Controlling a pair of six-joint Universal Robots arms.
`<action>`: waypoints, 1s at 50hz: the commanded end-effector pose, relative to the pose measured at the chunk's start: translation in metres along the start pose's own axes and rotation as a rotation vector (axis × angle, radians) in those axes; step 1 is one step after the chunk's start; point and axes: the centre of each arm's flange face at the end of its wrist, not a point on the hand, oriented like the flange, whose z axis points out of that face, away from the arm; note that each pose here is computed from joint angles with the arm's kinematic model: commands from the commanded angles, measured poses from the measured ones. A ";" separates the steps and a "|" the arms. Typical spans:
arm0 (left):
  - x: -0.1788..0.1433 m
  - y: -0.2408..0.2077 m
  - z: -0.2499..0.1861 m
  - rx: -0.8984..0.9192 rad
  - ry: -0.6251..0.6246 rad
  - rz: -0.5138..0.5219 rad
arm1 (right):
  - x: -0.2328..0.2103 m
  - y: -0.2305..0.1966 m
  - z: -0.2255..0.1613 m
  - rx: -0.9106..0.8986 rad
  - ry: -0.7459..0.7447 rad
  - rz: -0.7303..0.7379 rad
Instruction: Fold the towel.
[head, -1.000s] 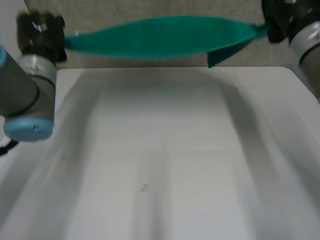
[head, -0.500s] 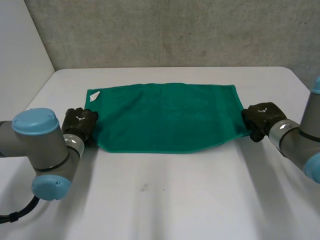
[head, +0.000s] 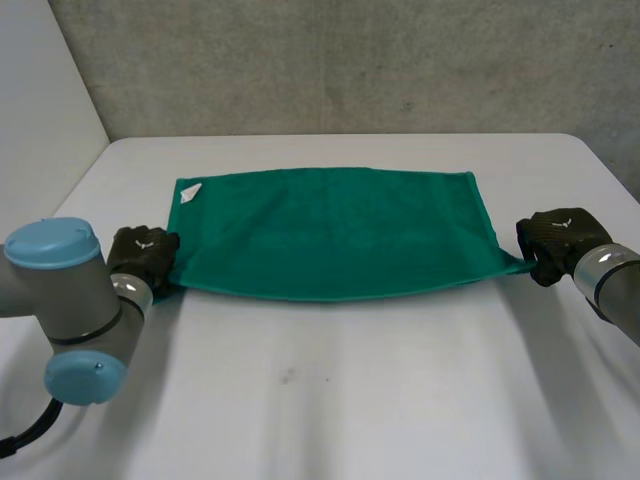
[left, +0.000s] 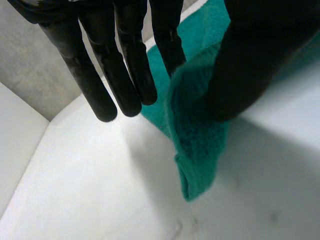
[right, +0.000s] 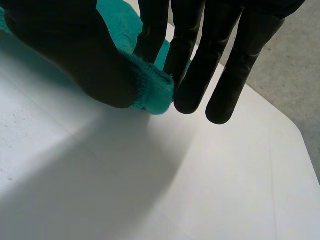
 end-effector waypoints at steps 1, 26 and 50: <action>-0.006 -0.007 -0.021 -0.055 0.020 0.015 | -0.003 0.000 -0.009 -0.041 -0.027 -0.070; -0.020 -0.016 -0.095 -0.198 0.114 0.373 | 0.004 -0.004 -0.078 -0.255 -0.192 -0.496; 0.012 -0.041 0.091 0.158 -0.058 0.362 | -0.011 -0.013 0.092 -0.038 0.085 -0.417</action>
